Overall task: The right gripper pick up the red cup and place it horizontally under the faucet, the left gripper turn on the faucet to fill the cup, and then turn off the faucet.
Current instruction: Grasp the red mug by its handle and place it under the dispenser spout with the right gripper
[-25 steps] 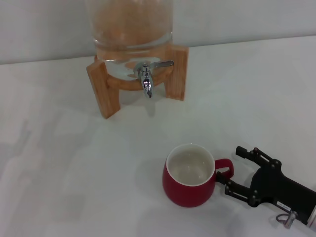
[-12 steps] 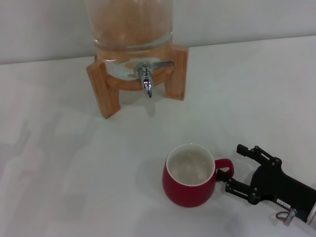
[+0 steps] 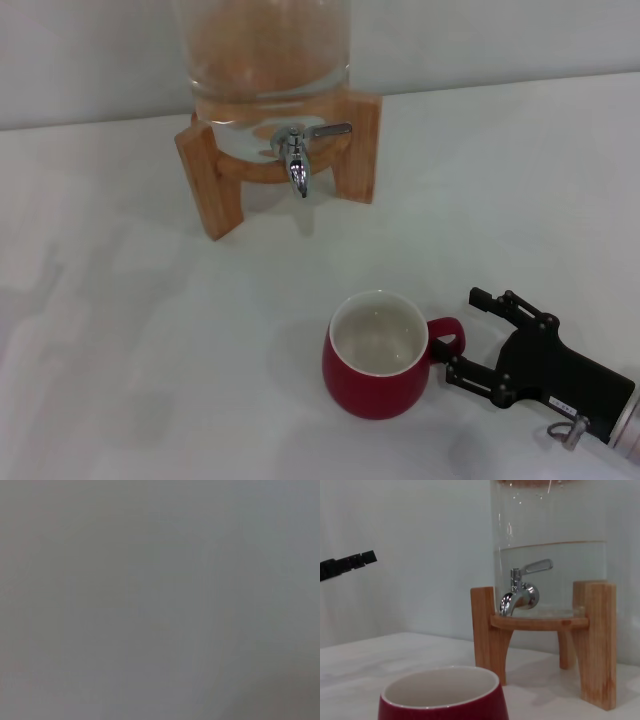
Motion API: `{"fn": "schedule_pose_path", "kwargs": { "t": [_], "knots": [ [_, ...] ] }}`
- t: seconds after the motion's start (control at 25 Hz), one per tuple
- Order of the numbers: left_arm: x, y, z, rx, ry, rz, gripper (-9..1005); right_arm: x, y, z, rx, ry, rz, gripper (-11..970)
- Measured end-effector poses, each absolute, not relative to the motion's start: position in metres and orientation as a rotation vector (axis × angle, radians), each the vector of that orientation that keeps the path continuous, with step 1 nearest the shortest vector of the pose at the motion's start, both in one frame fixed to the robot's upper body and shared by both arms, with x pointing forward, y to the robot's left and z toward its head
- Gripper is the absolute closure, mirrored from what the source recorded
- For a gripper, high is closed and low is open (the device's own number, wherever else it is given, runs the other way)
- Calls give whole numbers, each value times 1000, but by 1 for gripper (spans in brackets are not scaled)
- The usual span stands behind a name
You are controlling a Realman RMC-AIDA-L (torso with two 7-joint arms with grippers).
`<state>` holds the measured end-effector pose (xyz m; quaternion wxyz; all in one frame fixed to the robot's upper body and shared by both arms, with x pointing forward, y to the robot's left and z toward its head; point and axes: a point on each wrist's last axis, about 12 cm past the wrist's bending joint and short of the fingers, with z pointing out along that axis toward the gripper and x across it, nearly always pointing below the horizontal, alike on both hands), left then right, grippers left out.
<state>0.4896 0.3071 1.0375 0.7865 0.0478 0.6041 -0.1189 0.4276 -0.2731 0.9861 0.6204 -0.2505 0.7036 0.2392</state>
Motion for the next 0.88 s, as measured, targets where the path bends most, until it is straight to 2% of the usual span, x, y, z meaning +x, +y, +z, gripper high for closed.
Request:
{"fn": "schedule_pose_path", "kwargs": {
  "t": [0.88],
  "knots": [
    [490, 307, 1038, 103, 1302, -256, 117, 433, -276, 987, -550, 1620, 524, 229]
  ]
}}
